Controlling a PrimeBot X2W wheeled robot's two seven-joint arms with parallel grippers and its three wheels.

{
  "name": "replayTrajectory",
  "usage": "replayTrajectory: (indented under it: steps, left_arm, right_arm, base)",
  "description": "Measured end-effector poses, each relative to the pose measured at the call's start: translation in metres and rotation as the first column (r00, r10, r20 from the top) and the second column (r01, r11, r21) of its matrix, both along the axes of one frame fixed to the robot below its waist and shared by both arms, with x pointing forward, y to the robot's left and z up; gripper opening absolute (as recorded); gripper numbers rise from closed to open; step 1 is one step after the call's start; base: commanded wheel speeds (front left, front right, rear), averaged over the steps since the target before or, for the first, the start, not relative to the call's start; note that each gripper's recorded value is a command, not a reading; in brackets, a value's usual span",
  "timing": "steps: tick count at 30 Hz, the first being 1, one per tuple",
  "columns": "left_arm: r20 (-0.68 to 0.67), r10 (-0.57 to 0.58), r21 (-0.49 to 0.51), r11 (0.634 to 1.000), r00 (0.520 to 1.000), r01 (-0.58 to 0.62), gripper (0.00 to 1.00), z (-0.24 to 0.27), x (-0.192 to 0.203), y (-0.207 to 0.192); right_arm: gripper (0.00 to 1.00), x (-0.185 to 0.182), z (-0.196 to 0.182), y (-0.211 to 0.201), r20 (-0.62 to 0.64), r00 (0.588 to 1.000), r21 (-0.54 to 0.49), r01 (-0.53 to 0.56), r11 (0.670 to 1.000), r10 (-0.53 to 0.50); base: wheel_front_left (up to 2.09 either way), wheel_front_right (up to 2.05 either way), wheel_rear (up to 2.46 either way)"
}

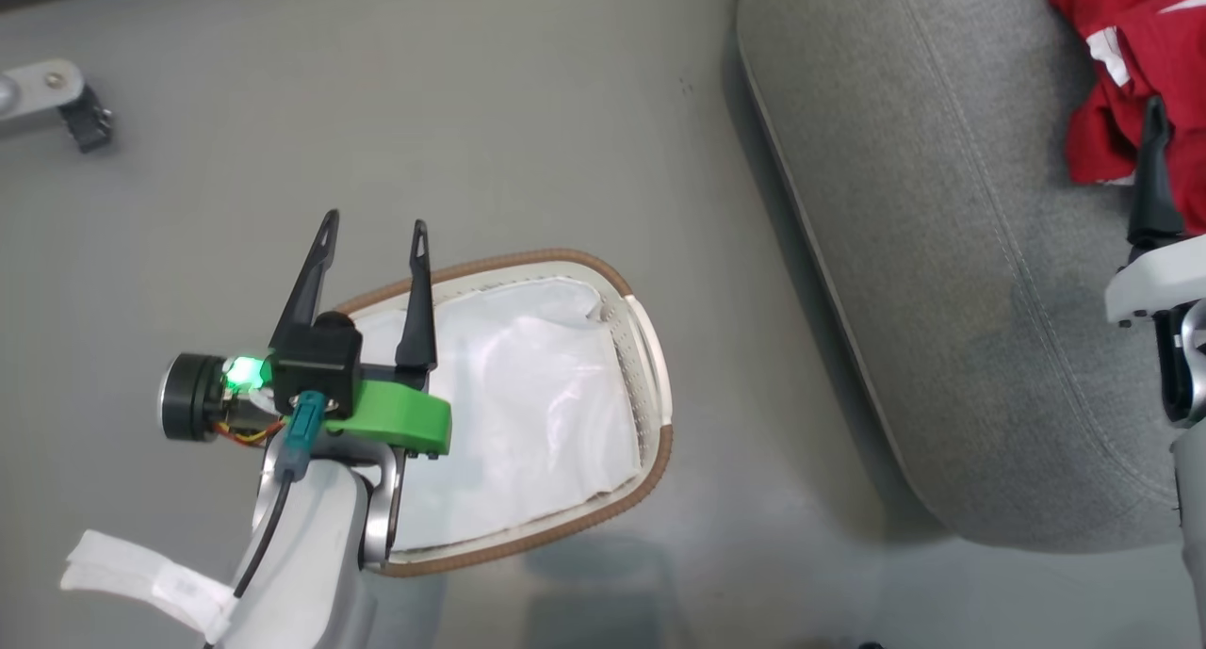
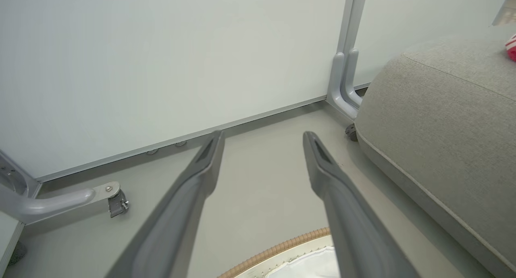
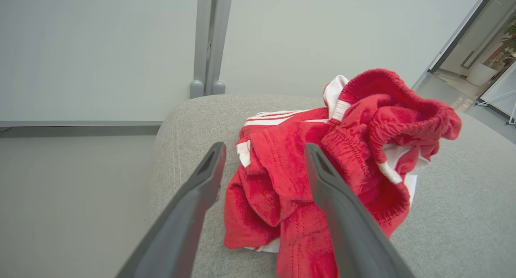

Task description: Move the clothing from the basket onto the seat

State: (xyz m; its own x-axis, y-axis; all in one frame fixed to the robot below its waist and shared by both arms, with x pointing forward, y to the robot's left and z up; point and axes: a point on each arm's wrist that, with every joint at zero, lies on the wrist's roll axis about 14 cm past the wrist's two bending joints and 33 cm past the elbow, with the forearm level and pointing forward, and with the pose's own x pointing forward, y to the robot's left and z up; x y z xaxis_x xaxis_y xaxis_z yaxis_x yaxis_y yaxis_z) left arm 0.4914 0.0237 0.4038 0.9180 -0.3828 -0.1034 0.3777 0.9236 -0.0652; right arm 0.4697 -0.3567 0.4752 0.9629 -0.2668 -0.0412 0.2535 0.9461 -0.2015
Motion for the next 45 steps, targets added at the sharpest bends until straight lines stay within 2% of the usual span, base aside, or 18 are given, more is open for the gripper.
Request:
replayTrajectory:
  steps: [11,27,45]
  left_arm:
    - [0.005,0.162,0.030,0.986,0.987,-0.162,1.00,0.020,-0.024,0.057]
    - [-0.002,0.313,0.042,0.949,0.950,-0.313,1.00,0.034,-0.077,0.116]
    - [0.016,0.346,-0.001,0.938,0.938,-0.346,1.00,0.048,-0.113,0.134]
  right_arm:
    - [1.00,0.006,0.003,0.061,0.016,0.988,0.059,-0.153,0.986,0.152]
    - [1.00,-0.014,0.005,0.138,0.063,0.960,0.190,-0.281,0.941,0.274]
    - [1.00,-0.050,0.019,0.171,0.116,0.937,0.230,-0.348,0.909,0.330]
  base:
    - [0.00,0.00,0.00]
    - [0.00,0.00,0.00]
    - [0.00,0.00,0.00]
